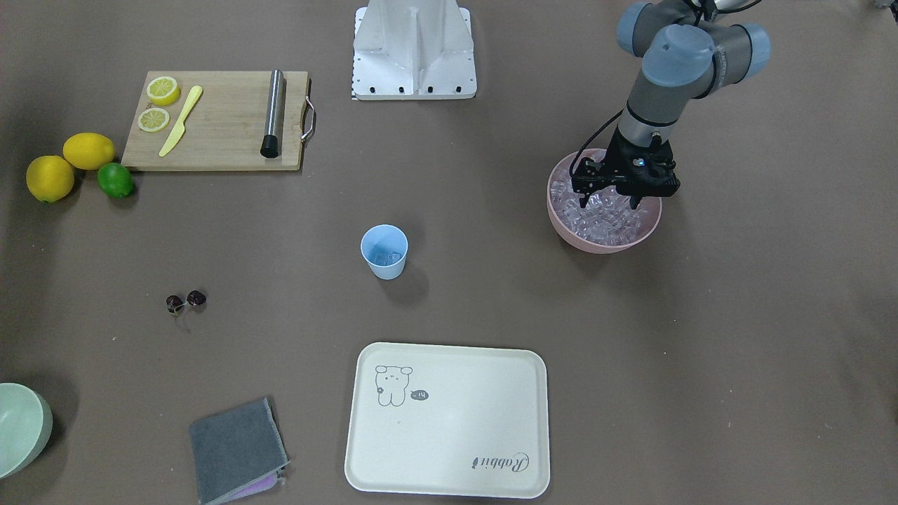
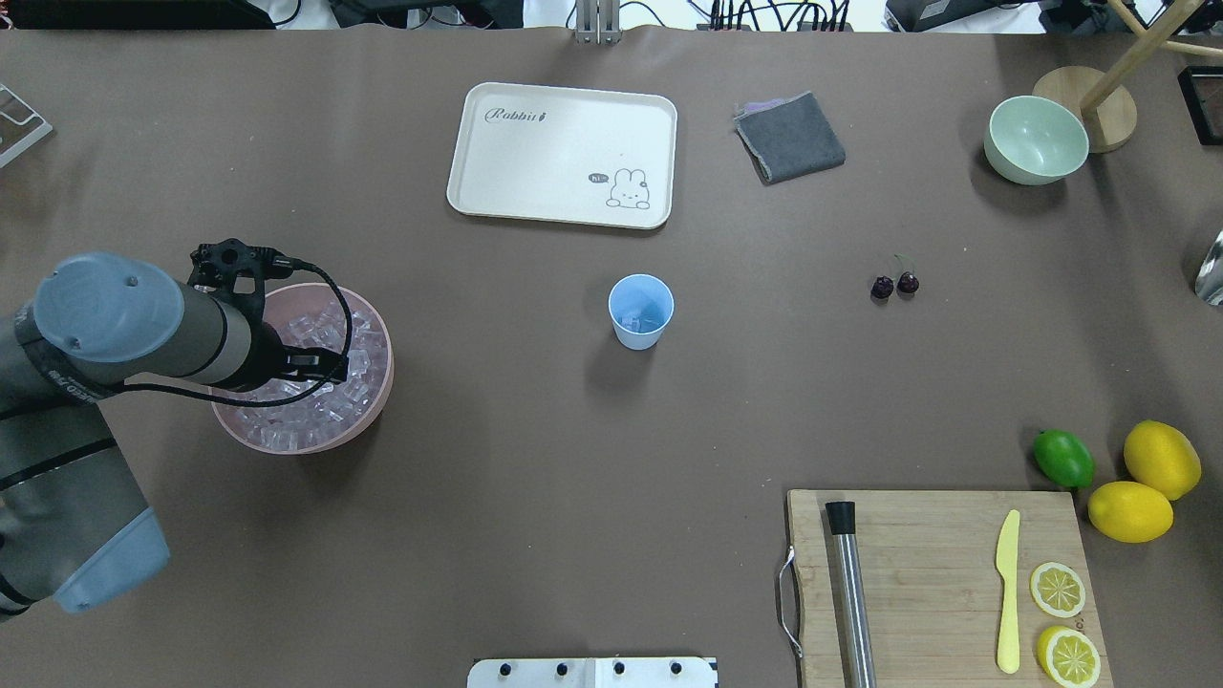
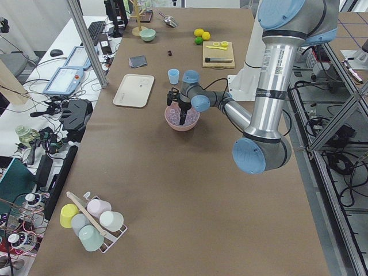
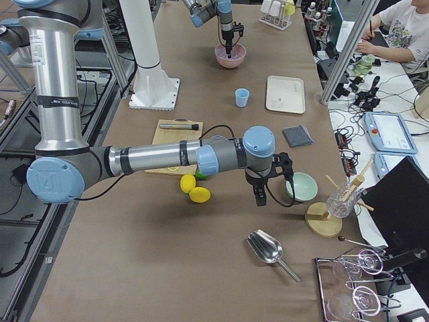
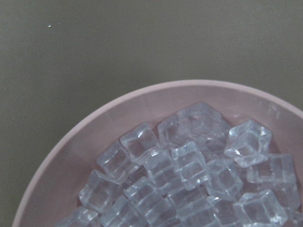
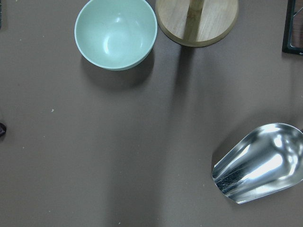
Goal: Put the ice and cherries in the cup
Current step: 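Lower the left gripper into the ice and grasp a third cube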
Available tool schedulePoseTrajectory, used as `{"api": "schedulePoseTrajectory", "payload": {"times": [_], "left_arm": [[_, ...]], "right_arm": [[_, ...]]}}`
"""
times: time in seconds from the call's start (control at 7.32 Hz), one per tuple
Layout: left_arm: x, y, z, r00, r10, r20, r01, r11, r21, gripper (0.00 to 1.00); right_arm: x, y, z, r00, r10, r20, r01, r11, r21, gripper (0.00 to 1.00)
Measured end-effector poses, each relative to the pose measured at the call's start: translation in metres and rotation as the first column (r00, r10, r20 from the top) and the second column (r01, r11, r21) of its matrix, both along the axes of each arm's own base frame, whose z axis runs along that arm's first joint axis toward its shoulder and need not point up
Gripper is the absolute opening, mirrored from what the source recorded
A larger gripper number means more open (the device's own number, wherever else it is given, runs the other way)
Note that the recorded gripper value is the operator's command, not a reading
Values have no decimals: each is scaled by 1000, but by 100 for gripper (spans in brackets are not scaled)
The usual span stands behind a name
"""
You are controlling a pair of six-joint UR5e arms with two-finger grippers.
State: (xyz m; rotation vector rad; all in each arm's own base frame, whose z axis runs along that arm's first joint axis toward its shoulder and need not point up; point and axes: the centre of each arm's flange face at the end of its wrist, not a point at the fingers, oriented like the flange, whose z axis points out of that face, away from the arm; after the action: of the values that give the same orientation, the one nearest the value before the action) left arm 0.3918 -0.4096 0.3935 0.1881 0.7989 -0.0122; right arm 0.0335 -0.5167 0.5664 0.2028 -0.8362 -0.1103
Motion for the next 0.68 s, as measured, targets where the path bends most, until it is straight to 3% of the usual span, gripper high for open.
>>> {"api": "schedulePoseTrajectory", "payload": {"times": [0.14,0.41,0.68], "left_arm": [[1,1,1,1000,1,2,-1,1000,1,96],[8,7,2,1000,16,8,-16,1000,3,50],[12,11,3,1000,25,11,-25,1000,3,27]], "right_arm": [[0,0,0,1000,0,0,0,1000,0,100],[0,1,0,1000,0,0,0,1000,0,100],[0,2,1,1000,0,0,0,1000,-3,100]]}}
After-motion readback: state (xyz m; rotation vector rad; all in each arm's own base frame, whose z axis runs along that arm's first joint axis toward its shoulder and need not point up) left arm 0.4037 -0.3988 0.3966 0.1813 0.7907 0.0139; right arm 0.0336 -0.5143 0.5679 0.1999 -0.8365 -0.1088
